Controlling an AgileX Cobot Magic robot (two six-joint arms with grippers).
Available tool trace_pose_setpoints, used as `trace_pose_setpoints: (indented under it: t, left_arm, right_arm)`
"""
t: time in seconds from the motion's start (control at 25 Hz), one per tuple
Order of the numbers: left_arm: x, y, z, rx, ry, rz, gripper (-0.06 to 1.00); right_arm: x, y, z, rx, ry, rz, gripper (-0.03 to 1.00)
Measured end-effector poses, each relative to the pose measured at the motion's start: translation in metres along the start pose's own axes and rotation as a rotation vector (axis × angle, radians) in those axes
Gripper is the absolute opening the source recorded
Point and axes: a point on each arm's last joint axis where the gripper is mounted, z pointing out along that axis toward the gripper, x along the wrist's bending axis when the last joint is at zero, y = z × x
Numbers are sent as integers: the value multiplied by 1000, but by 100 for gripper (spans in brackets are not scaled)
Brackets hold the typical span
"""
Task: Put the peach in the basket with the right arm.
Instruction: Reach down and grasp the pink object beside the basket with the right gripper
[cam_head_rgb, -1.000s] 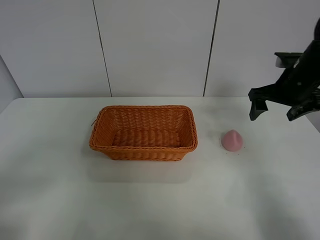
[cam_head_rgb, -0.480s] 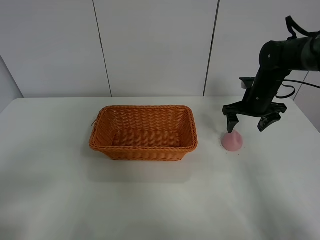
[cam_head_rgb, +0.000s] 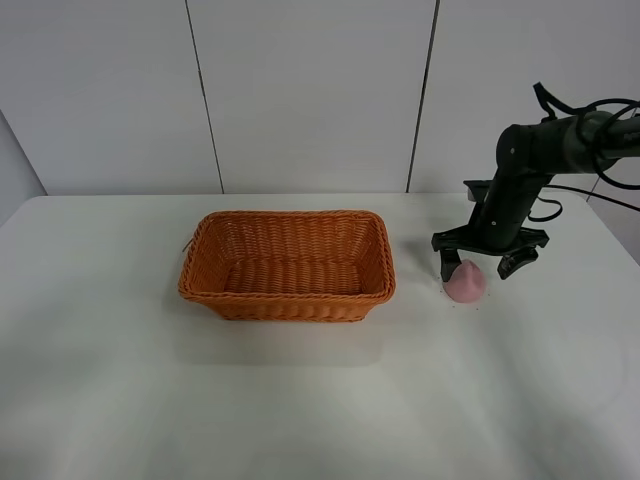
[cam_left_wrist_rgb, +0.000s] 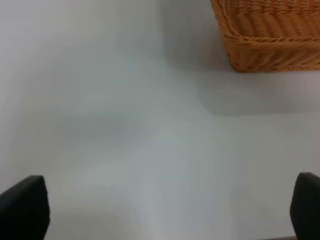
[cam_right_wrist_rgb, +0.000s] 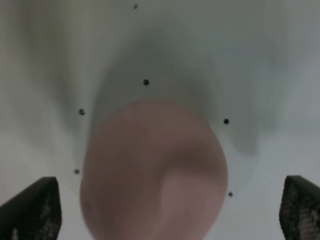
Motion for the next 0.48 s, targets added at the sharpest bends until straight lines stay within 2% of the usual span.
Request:
trace_pose_setpoints:
  t: [0.2,0.28,0.36,0.48]
  left_arm:
    - [0,0,0,0,0,0,99]
    - [0,0,0,0,0,0,99]
    - [0,0,0,0,0,0,99]
    - [0,0,0,0,0,0,99]
  right_arm:
    - [0,0,19,27,1,3,67]
    - [0,-1,22,32,2,4,64]
    - [0,0,22,31,3,4,53]
    - [1,0,22,31,5,13,23]
